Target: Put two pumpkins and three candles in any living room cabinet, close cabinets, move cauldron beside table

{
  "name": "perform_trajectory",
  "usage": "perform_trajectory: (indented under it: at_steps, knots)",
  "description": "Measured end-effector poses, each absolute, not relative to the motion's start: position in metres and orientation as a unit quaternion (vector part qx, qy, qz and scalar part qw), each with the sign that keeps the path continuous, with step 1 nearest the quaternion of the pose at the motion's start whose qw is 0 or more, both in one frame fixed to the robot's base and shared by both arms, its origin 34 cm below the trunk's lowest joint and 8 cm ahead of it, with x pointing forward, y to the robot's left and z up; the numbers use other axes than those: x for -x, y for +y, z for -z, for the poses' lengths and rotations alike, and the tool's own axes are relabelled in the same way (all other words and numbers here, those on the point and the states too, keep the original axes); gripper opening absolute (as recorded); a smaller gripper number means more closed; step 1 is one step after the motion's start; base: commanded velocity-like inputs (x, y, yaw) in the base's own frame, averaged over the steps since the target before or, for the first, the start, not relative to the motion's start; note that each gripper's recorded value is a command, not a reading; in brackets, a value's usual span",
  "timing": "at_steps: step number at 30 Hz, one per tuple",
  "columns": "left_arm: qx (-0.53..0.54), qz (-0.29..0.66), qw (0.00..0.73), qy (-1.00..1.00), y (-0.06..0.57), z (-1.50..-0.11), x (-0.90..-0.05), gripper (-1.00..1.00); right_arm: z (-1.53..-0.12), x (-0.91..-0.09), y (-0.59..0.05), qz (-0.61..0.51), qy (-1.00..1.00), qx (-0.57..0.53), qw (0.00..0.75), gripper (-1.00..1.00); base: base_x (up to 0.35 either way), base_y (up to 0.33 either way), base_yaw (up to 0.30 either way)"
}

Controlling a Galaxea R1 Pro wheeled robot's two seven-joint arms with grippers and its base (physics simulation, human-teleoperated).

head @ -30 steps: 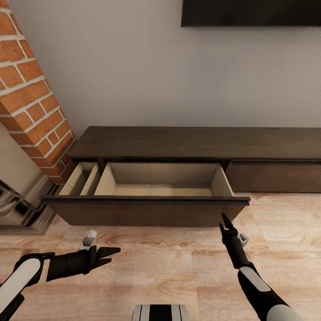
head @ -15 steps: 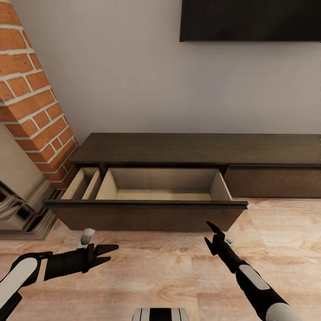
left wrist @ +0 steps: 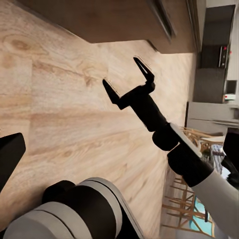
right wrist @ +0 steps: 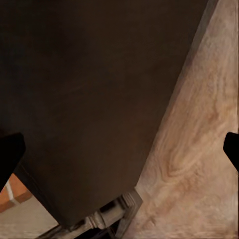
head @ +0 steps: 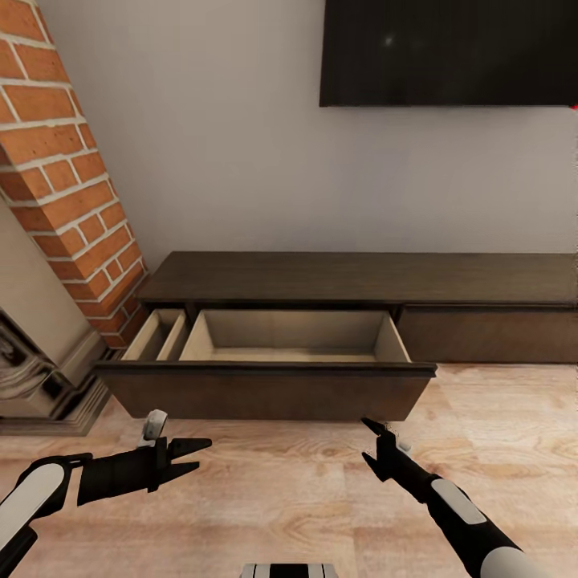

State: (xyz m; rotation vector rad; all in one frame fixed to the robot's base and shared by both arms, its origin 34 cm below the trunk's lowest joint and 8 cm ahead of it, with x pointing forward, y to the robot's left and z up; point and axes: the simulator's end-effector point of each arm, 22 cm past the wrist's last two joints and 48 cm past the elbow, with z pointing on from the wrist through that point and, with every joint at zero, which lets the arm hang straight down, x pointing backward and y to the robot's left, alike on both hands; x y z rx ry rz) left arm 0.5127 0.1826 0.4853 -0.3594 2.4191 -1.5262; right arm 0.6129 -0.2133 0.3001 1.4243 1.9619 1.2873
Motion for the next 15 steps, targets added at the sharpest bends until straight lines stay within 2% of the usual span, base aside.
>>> perform_trajectory:
  at_steps: [5,15]
  knots:
    - [0.118,0.526,0.137,0.831,0.183,-0.494,-0.513,1.0,-0.304,-0.602,-0.205,-0.463,0.723,-0.481,0.179,1.0,-0.004,0.0,0.0]
    - [0.111,0.527,0.142,0.831,0.18,-0.514,-0.514,1.0,-0.284,-0.569,-0.212,-0.43,0.734,-0.506,0.145,1.0,0.0,0.0,0.0]
